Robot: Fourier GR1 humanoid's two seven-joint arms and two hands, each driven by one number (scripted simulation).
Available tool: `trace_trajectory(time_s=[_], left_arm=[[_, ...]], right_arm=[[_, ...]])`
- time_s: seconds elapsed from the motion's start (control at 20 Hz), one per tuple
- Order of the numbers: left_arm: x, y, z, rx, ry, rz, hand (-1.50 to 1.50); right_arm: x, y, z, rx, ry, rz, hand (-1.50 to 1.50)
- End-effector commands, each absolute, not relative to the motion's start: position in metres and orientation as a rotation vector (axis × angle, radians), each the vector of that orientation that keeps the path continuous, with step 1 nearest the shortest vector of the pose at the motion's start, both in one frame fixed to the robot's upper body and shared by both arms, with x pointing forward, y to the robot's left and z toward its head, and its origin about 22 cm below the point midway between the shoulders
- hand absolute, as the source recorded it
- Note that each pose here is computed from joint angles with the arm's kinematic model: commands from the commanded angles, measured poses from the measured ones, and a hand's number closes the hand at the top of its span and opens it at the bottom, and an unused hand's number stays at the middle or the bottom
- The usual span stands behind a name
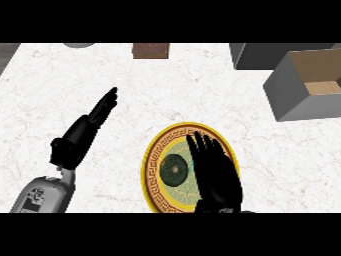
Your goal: Pick the cupcake from the plate and place it in the cardboard box
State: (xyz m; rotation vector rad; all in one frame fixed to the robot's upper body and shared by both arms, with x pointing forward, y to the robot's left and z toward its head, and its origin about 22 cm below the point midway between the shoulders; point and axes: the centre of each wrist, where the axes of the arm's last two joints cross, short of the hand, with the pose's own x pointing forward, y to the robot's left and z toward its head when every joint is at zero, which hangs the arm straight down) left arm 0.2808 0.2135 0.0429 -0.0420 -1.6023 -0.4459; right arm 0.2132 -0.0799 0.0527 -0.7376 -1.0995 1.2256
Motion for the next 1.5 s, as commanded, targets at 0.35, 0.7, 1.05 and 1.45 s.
trace_trajectory(time_s=[0.35, 0.7, 1.05, 1.45], left_arm=[[0.278, 0.207, 0.036, -0.041, -1.597, -0.468, 0.00], [0.278, 0.203, 0.047, -0.043, -1.608, -0.453, 0.00], [0.284, 0.220, 0.050, -0.044, -1.602, -0.456, 0.00], [0.285, 0.204, 0.027, -0.020, -1.601, -0.441, 0.00]], right_arm=[[0.224, -0.065, 0.022, -0.736, -1.027, 1.255, -1.50], [0.200, -0.085, 0.000, -0.763, -0.996, 1.296, -1.50], [0.237, -0.081, 0.000, -0.769, -0.991, 1.275, 1.50], [0.235, -0.131, 0.004, -0.793, -1.073, 1.374, 1.50]])
